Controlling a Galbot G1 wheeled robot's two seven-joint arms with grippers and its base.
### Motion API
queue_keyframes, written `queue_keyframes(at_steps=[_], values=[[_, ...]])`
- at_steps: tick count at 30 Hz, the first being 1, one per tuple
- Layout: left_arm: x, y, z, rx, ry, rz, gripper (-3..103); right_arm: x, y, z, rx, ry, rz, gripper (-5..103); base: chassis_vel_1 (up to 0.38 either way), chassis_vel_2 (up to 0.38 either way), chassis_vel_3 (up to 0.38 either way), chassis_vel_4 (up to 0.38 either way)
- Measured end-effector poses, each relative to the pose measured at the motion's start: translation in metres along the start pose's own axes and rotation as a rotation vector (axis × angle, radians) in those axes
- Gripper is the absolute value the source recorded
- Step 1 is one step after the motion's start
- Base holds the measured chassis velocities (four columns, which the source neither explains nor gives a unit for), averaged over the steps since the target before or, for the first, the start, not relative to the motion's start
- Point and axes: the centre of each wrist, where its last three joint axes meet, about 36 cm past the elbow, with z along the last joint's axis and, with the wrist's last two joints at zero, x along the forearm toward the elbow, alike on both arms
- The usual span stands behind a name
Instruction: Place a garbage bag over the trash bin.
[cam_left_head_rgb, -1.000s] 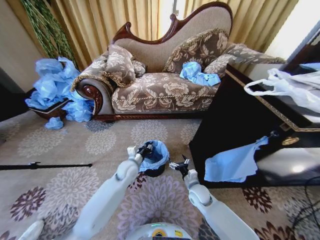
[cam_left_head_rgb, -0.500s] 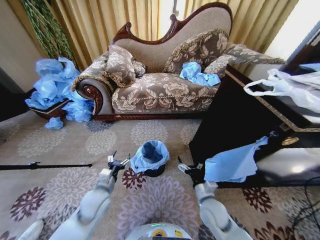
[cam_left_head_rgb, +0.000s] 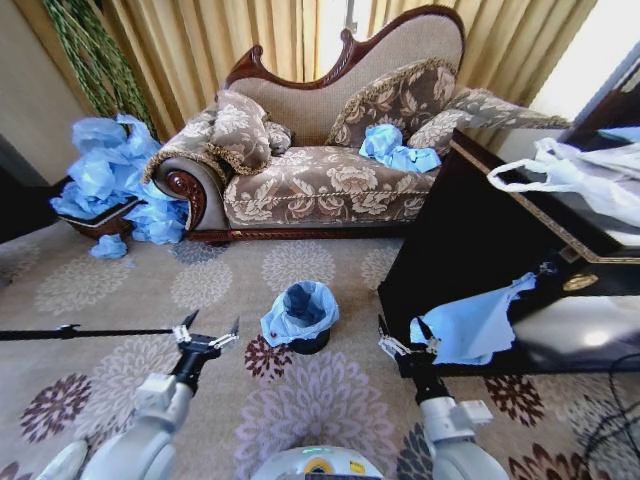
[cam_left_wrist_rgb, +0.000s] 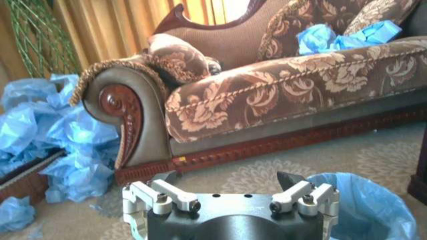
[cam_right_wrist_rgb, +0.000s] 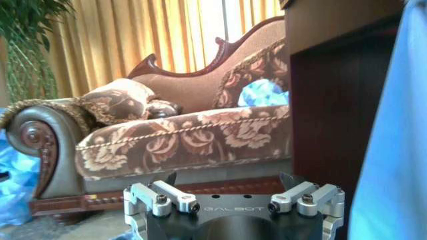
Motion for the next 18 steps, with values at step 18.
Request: queue_keyframes(at_steps=[18], values=[[0.013,0.002,-0.014,0.066,-0.063,0.034,100,0.006,-0.008,-0.016,-0.048,-0.04,0.068,100,0.0,0.0,0.0,0.0]])
